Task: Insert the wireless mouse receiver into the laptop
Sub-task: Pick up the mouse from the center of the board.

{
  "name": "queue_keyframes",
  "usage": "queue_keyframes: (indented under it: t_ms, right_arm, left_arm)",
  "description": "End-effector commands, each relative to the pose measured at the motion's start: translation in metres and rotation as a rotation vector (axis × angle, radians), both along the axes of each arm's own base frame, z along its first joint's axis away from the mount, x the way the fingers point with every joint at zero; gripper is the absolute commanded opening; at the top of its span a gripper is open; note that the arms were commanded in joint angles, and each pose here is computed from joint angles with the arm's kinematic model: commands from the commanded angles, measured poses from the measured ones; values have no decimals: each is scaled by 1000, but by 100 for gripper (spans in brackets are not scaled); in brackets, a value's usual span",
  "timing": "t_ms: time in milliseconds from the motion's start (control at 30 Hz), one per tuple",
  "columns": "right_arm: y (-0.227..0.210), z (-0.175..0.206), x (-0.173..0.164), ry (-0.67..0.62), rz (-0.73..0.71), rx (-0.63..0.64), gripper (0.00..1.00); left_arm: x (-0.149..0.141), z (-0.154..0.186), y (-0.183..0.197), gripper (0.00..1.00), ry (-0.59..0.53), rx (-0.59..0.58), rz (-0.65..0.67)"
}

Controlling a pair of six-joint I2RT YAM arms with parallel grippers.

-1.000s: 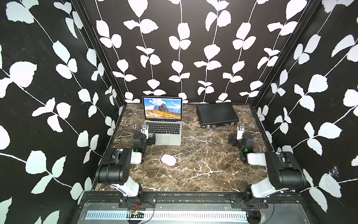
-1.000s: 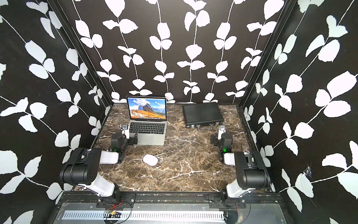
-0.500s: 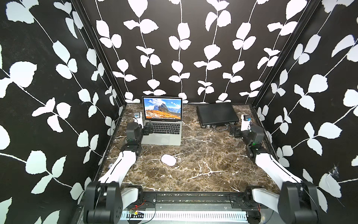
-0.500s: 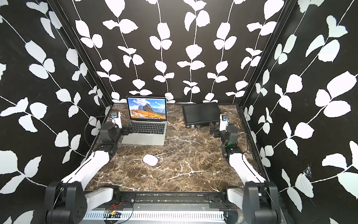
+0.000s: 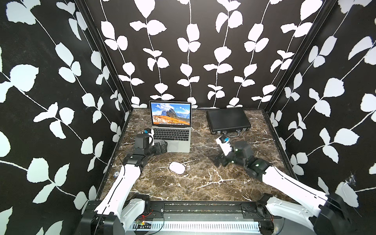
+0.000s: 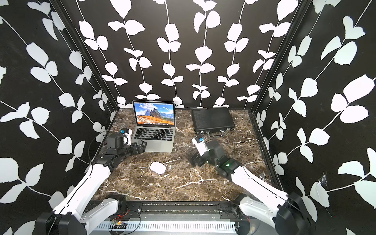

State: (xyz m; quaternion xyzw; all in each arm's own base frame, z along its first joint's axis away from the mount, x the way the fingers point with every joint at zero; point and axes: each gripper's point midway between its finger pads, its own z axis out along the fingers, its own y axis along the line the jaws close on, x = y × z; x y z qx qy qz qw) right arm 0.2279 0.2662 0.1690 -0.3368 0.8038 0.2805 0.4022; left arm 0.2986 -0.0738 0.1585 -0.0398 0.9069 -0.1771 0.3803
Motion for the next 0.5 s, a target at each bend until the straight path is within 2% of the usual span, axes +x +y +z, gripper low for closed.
queue_keyframes:
  t_ms: [0,100,200,467]
  right_arm:
    - [27,-29,-13,5,21,-71,100]
    - [71,-48,-31,-25,141,-166,100]
    - [112,-63,-42,-29,223,-176,100]
    - [163,-102,-32,-30,269,-223,100]
  left_arm:
    - [-24,-30,-9,99,134,-70,-11]
    - [-29,-38,-11,99,155,-83,-7]
    - [-32,-39,-14,99,169,-89,-14]
    - [-44,-41,8,99,205,10,75]
